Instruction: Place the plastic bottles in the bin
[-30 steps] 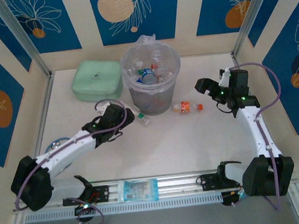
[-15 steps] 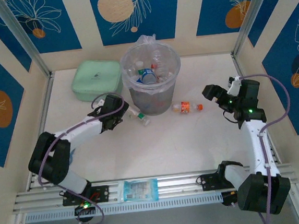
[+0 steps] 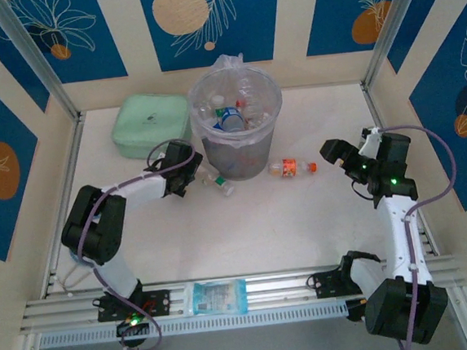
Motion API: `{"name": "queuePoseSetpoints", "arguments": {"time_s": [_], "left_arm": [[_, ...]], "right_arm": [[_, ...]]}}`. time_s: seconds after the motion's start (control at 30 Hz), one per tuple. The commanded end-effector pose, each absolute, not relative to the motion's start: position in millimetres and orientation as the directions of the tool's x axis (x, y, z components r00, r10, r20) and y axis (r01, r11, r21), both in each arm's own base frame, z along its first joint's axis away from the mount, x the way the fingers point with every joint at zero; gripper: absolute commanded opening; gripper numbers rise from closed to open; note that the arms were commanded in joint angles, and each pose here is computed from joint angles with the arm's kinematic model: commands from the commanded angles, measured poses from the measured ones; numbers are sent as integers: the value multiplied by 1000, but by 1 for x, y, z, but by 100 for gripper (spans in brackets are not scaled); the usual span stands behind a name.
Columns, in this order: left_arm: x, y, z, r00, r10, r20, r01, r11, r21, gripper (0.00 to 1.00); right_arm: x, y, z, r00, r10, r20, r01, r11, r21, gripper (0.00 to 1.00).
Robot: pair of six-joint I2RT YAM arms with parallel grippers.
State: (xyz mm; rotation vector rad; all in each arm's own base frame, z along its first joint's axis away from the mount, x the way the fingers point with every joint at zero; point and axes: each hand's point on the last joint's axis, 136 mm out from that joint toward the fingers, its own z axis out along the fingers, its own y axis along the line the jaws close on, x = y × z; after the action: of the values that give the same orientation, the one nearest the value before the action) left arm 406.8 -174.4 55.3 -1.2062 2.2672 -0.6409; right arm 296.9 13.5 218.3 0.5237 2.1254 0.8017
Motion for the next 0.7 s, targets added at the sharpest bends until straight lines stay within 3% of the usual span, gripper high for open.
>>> {"name": "queuePoseSetpoints", "arguments": {"time_s": [0.0,0.43,0.67], "left_arm": [[418,-183,51,-470,-872,-137,-635,441,-634,96],[410,-170,48,-443,-885,-143,-646,426,-634,61],[397,-146,71,-409,-893,-190,-630,427,-649,57]], "right_arm": [[291,11,222,-586,608,-536,97,709,698,95],[289,5,225,-564,628,-537,115,703,701,95],[285,6,226,-559,631,-537,117,702,702,95]]}}
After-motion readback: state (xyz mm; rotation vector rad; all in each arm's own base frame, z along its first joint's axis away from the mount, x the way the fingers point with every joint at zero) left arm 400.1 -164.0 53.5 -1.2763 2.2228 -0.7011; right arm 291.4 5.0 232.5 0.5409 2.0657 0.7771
